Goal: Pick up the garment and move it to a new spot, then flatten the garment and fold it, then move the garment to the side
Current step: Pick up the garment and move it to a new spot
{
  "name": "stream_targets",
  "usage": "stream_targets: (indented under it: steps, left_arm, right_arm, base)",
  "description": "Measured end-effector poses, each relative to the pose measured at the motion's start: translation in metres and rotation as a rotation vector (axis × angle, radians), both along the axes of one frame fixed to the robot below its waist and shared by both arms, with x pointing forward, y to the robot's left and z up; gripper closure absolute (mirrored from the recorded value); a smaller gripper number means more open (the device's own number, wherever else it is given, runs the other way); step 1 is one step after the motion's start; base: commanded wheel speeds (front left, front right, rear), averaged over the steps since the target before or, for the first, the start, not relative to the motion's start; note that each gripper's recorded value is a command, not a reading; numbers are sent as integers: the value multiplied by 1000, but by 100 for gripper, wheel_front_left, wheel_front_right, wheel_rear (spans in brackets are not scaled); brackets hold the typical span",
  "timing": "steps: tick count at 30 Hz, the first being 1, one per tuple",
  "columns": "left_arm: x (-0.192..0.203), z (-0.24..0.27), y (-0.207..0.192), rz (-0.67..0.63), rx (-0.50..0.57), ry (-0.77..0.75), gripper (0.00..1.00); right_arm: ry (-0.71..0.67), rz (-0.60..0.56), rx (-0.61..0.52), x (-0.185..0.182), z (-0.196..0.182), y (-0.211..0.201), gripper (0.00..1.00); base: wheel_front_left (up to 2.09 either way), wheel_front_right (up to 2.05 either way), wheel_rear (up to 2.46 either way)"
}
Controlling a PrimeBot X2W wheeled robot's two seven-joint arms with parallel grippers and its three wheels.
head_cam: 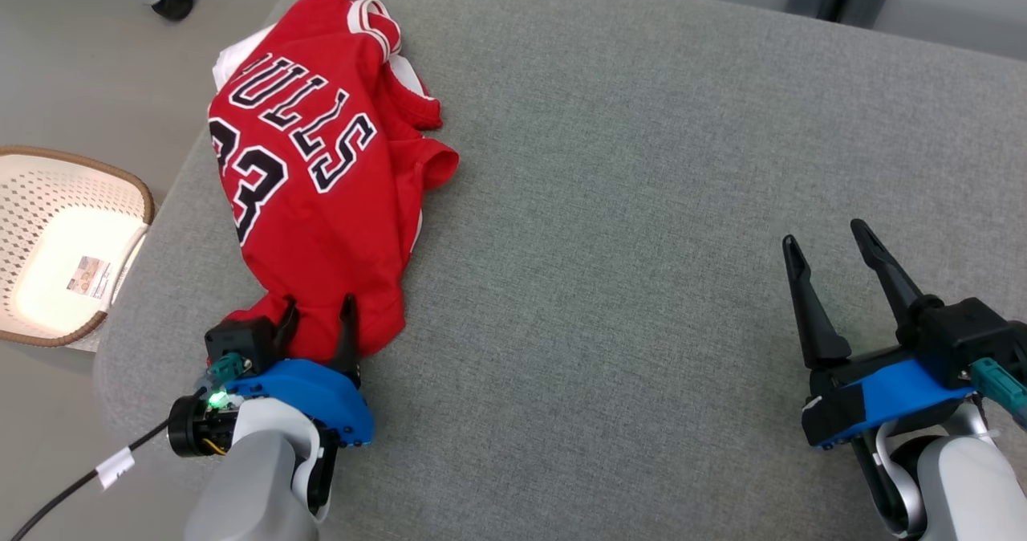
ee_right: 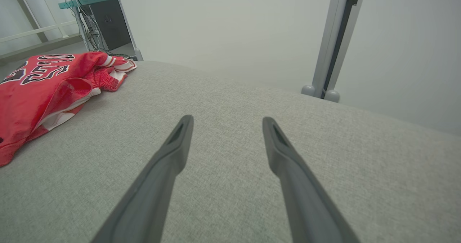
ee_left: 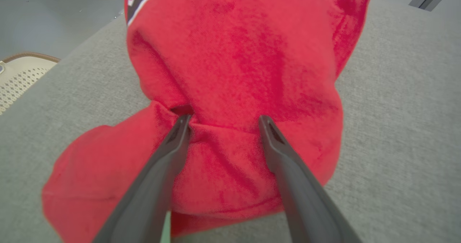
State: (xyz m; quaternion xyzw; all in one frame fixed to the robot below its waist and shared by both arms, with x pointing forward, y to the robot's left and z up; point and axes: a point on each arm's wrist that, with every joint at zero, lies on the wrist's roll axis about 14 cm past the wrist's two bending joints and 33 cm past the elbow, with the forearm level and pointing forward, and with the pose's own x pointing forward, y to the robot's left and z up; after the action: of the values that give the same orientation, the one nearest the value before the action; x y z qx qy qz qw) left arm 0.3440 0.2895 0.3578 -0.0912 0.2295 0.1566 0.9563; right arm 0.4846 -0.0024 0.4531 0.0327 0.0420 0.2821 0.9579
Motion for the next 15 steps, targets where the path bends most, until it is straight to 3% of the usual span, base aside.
stream_targets:
  steps: [3, 4, 5, 6, 10, 15]
  left_arm:
    - [4, -8, -2, 7, -31, 28, 0]
    - [5, -9, -3, 8, -38, 33, 16]
    - [6, -9, -3, 12, -43, 30, 63]
    - [7, -9, -3, 16, -52, 25, 100]
    - [20, 17, 8, 44, -41, -75, 100]
    - [27, 82, 31, 71, 83, -276, 100]
  right_arm:
    - [3, -12, -3, 3, -3, -5, 0]
    - [3, -16, -6, 4, -3, -7, 0]
    - [0, -18, -7, 5, -2, -8, 0]
    - [-2, -20, -7, 5, -1, -8, 0]
    - [-24, -27, -9, 6, 7, -10, 0]
    - [-70, -32, 11, -1, 27, -8, 0]
  base:
    - [0, 0, 0]
    - [0, 0, 0]
    - [0, 0, 0]
    - [0, 0, 0]
    - [0, 0, 0]
    - [0, 0, 0]
